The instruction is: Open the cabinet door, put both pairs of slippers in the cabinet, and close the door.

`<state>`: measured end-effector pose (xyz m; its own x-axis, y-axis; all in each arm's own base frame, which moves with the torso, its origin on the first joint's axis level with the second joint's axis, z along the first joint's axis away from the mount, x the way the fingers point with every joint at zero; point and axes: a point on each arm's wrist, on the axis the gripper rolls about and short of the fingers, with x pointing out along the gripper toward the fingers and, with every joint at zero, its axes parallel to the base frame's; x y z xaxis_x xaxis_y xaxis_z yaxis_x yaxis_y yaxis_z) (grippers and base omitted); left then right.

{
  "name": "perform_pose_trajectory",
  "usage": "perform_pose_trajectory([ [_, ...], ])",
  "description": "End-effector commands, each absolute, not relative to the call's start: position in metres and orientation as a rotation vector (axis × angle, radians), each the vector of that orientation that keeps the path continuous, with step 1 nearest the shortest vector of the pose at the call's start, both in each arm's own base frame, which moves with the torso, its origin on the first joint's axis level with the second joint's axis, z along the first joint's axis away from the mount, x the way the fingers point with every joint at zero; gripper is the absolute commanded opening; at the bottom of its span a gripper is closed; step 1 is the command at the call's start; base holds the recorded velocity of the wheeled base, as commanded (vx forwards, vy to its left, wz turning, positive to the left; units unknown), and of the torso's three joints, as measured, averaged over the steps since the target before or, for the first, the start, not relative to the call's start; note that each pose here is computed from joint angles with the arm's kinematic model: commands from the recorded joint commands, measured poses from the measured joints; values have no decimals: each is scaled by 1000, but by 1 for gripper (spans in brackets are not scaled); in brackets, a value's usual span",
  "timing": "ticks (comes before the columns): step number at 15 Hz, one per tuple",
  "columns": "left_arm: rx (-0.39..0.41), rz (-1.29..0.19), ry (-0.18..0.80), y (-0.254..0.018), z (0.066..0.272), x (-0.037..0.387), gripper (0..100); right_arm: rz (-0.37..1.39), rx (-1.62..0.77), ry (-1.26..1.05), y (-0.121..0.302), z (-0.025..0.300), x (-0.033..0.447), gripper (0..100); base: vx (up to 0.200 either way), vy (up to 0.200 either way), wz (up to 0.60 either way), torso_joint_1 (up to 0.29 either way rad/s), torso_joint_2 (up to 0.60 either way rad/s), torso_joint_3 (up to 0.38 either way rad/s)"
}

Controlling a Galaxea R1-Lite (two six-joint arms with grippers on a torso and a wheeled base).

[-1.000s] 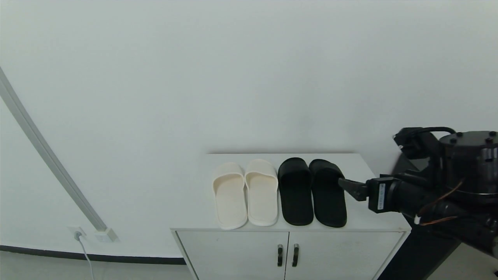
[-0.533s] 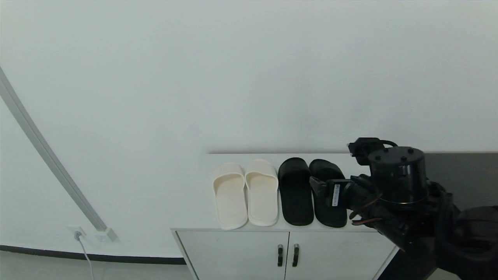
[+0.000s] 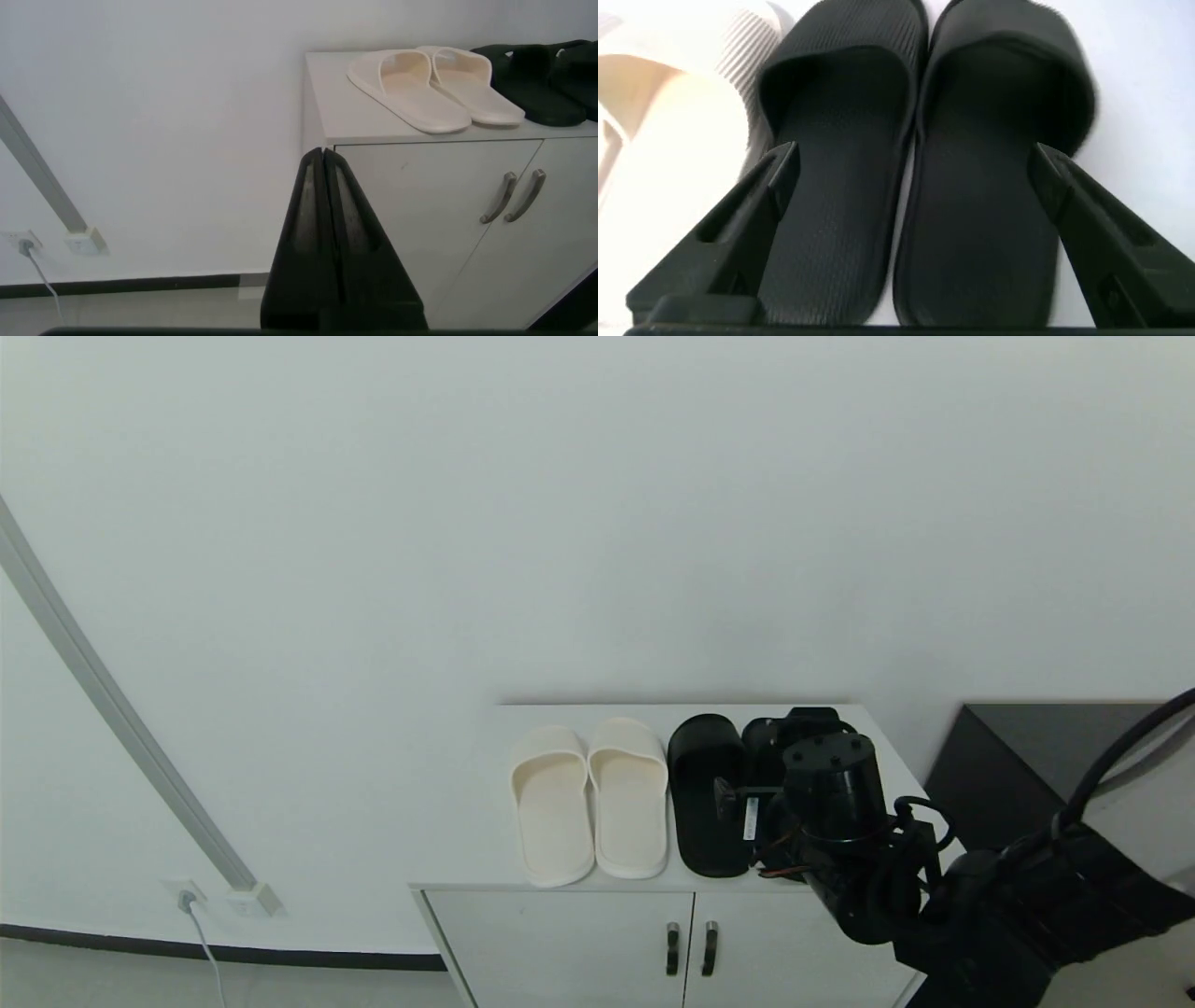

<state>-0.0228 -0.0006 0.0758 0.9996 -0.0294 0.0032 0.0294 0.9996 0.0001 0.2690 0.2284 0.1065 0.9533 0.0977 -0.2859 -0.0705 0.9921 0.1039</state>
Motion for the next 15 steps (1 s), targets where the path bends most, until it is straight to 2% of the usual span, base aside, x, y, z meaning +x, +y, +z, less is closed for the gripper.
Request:
perform_pose_trajectory([
  [1, 0, -29, -3, -1, 76, -23, 0, 74, 87, 304, 235, 90, 282, 100, 0, 0, 0, 0, 0, 0],
  [8, 0, -29, -3, -1, 76, -23, 0, 19, 57, 275, 240, 70, 323, 100, 0, 0, 0, 0, 0, 0],
  [15, 0, -29, -3, -1, 76, -23, 0, -2, 46, 232, 241, 74, 345, 100, 0, 0, 0, 0, 0, 0],
])
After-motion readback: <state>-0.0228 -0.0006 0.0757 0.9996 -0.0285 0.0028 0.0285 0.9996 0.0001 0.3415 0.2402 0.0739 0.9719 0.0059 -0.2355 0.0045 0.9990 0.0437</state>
